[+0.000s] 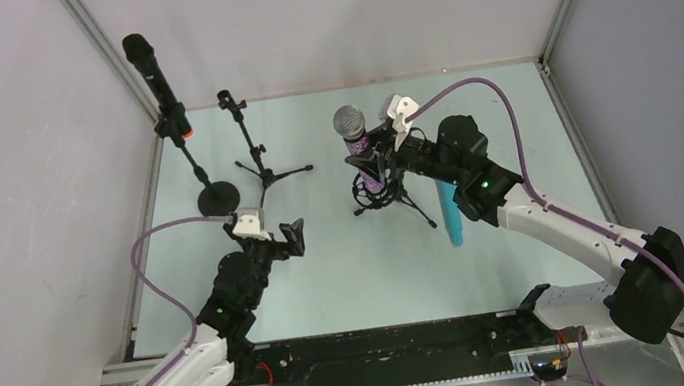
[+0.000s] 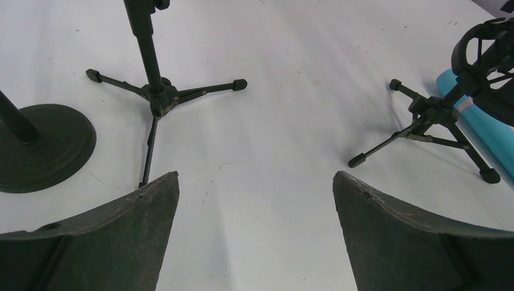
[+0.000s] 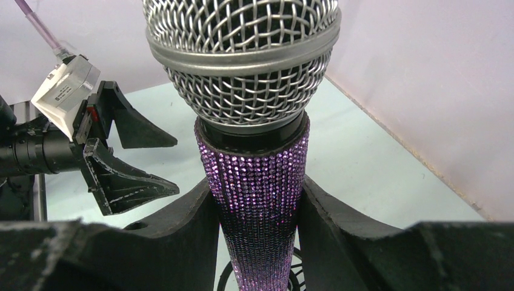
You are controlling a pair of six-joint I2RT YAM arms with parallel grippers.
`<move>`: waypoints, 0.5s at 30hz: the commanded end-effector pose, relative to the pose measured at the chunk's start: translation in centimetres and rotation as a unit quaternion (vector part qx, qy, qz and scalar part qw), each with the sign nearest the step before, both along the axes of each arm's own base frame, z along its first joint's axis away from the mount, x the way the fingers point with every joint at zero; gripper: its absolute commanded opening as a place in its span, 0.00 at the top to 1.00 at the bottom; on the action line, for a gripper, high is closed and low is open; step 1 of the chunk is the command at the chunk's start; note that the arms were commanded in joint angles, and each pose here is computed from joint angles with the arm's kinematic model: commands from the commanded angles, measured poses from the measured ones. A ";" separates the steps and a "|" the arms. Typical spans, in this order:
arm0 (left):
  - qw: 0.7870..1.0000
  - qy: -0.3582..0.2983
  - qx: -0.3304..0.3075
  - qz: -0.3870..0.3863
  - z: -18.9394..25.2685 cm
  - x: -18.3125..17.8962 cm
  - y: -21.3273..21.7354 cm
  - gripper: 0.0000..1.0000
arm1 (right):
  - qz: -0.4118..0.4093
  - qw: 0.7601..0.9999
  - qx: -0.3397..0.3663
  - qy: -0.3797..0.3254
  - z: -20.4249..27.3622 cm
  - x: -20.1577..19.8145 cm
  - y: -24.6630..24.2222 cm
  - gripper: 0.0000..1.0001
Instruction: Attach the microphones to the stand
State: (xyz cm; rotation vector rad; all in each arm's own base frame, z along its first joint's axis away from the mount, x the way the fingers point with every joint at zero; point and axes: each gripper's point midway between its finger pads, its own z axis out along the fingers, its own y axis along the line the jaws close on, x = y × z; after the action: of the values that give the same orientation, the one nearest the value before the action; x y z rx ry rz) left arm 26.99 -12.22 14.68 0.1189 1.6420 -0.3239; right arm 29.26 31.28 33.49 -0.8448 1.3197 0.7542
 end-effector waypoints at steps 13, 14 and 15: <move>1.000 -0.015 -0.017 0.013 2.0 0.7 0.1 0.00 | -0.004 0.997 0.029 -0.067 3.0 0.8 0.6 1.00; 1.000 -0.015 -0.017 0.012 2.0 0.7 0.1 0.00 | -0.005 0.997 0.027 -0.067 2.8 0.8 0.6 1.00; 1.000 -0.014 -0.017 0.012 2.0 0.7 0.0 0.00 | -0.006 0.997 0.028 -0.068 2.8 0.9 0.5 1.00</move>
State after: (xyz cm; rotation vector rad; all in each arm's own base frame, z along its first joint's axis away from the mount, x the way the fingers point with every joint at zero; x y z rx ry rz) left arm 27.00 -12.23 14.07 0.1254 1.6640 -0.3158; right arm 29.97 31.92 32.77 -0.8593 1.3116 0.7423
